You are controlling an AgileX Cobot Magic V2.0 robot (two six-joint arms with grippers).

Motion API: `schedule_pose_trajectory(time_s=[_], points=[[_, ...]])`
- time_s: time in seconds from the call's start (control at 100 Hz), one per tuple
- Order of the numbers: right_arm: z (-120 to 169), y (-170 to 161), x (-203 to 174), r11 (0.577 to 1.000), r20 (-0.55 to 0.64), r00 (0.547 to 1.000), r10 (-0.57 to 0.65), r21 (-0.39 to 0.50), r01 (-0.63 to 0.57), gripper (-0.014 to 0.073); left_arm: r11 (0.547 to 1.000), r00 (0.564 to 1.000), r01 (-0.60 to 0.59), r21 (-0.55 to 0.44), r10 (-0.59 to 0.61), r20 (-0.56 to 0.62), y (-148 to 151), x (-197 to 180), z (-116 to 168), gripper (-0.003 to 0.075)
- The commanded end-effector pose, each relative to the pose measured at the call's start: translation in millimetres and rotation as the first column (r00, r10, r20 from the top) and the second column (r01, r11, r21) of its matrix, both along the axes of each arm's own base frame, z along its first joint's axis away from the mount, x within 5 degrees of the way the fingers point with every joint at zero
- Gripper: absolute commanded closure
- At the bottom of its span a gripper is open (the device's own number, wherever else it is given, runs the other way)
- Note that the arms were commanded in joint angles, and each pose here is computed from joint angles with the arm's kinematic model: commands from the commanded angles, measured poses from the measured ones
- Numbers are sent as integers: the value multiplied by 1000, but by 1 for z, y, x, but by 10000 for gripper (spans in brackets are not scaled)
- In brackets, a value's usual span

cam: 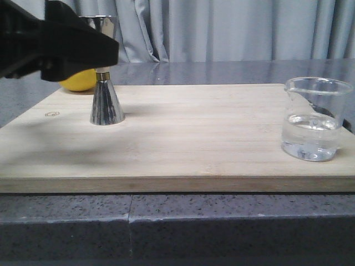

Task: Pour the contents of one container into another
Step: 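Move the left gripper to the steel jigger and grasp its waist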

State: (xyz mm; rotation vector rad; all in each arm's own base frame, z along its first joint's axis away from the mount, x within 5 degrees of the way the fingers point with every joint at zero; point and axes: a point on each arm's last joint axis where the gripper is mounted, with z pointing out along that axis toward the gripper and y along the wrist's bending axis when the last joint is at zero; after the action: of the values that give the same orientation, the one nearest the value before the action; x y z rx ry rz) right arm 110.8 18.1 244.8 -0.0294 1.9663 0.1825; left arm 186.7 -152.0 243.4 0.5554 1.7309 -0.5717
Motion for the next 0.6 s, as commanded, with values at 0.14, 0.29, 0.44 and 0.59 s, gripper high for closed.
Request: schedule_pose_trajectory(time_s=[0.14,0.29,0.44,0.59], points=[[14,3,4,1000,91,996,24,17,-25,104,990,989,39,-139,-19,144,-17,13,7,113],[8,12,2,994,83,991,104,15,-105,104,990,991,41,-138,-22,132,-22,19,-5,113],[5,24,-2,977,94,974,208,18,-210,104,987,989,47,-154,-24,146,-25,23,-11,113],[2,30,-5,964,97,960,262,19,-265,106,987,990,39,-158,-17,141,-26,24,-13,113]])
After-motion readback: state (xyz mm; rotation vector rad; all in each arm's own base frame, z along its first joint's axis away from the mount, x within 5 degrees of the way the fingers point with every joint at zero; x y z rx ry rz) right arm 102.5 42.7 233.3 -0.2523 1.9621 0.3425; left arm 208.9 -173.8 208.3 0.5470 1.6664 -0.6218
